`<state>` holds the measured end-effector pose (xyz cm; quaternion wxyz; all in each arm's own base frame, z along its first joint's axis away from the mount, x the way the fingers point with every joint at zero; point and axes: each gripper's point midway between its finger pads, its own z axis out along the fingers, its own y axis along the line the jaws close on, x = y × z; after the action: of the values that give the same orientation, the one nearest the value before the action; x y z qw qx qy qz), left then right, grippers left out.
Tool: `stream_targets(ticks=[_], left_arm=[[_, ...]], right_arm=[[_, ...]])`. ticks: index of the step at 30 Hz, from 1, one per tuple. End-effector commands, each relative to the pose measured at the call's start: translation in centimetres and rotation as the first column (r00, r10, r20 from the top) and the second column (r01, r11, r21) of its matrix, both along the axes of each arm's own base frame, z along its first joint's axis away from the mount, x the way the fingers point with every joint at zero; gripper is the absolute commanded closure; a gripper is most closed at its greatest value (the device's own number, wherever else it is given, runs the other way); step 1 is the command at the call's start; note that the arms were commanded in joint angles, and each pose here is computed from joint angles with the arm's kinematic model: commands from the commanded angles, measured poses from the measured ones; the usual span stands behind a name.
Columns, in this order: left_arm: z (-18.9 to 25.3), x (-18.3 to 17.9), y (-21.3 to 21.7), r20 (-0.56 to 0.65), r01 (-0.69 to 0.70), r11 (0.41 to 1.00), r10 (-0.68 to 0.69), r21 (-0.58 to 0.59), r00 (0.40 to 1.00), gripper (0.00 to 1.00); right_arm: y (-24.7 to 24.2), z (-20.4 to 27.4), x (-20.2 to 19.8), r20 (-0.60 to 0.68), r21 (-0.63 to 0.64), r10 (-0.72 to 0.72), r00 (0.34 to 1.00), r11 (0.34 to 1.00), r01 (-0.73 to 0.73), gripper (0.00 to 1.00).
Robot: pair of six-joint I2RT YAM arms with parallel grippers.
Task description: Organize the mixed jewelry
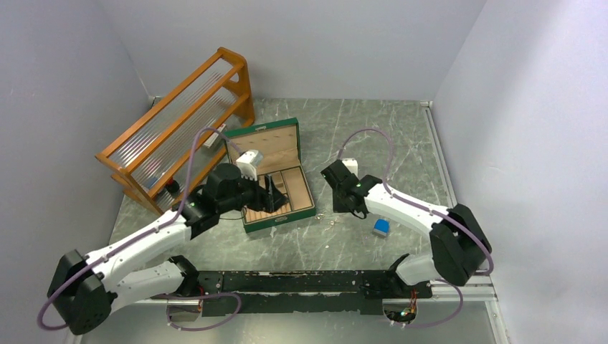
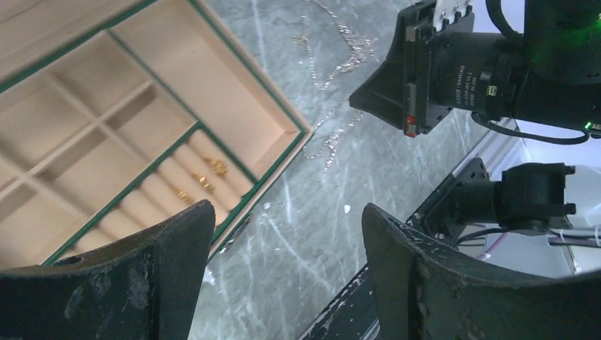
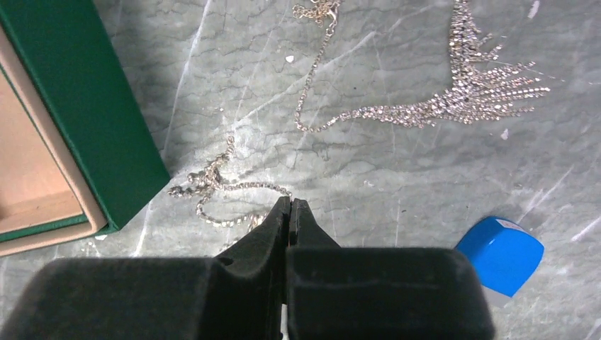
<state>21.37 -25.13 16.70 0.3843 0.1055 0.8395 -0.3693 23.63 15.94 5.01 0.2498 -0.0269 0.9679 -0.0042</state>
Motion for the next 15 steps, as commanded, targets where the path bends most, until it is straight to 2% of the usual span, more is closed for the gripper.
stream_targets(ticks=[1, 9, 15], left_arm=[[3.6, 1.5, -3.7, 0.117, 0.044, 0.996, -0.035, -0.079, 0.993, 0.20], [2.7, 2.2, -9.3, 0.180, 0.138, 0.988, -0.124, -0.064, 0.976, 0.23], [1.5, 2.5, -12.0, 0.226, 0.185, 0.981, -0.168, -0.057, 0.960, 0.26]], right_arm=[[-0.9, 1.1, 0.4, 0.073, 0.024, -0.053, 0.996, 0.998, 0.051, 1.00], [-0.7, 3.2, 0.5, 0.149, 0.110, -0.057, 0.987, 0.993, 0.040, 1.00], [-0.1, 5.7, 0.6, 0.204, 0.170, -0.032, 0.978, 0.985, -0.003, 1.00]])
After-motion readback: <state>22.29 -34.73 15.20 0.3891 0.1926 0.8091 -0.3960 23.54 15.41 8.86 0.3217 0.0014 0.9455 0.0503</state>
